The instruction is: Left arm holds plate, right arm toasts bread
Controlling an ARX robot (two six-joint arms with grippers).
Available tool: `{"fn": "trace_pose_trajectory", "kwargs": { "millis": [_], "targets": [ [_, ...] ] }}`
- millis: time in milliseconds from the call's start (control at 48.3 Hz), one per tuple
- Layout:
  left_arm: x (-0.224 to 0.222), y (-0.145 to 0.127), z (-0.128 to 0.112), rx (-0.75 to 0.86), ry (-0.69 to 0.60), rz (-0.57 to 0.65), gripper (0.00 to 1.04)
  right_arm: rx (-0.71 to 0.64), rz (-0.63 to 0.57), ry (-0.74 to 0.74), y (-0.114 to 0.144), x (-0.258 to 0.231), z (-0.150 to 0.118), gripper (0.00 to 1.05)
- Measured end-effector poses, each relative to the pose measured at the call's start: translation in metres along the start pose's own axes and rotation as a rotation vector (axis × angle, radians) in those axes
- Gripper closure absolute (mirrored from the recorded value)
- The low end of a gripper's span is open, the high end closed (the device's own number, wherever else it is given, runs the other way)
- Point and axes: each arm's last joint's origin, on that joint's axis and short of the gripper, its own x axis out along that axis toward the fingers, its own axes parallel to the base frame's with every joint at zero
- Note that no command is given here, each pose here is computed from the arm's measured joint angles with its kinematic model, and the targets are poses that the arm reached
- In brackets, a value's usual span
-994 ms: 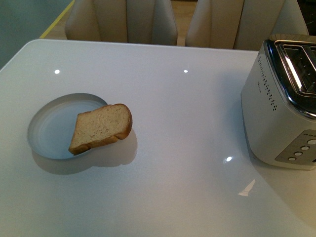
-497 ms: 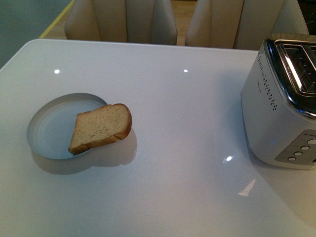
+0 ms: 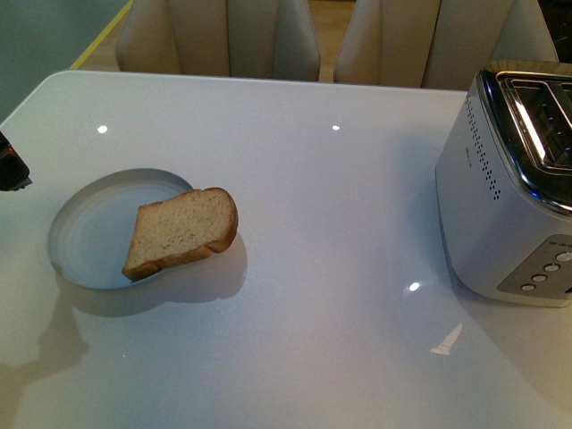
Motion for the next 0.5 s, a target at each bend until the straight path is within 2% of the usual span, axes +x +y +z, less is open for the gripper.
{"fn": "trace_pose_trajectory", "kwargs": {
  "millis": [186,497],
  "targets": [
    [0.036,-0.005,-0.005,-0.041,0.045,0.049,0.07,0.000,0.000,0.000,0.000,0.000,0.000,0.09],
    [0.070,-0.015,-0.031,0.017,0.117,0.083,0.07,0.000,0.000,0.000,0.000,0.000,0.000,0.09]
  ]
}}
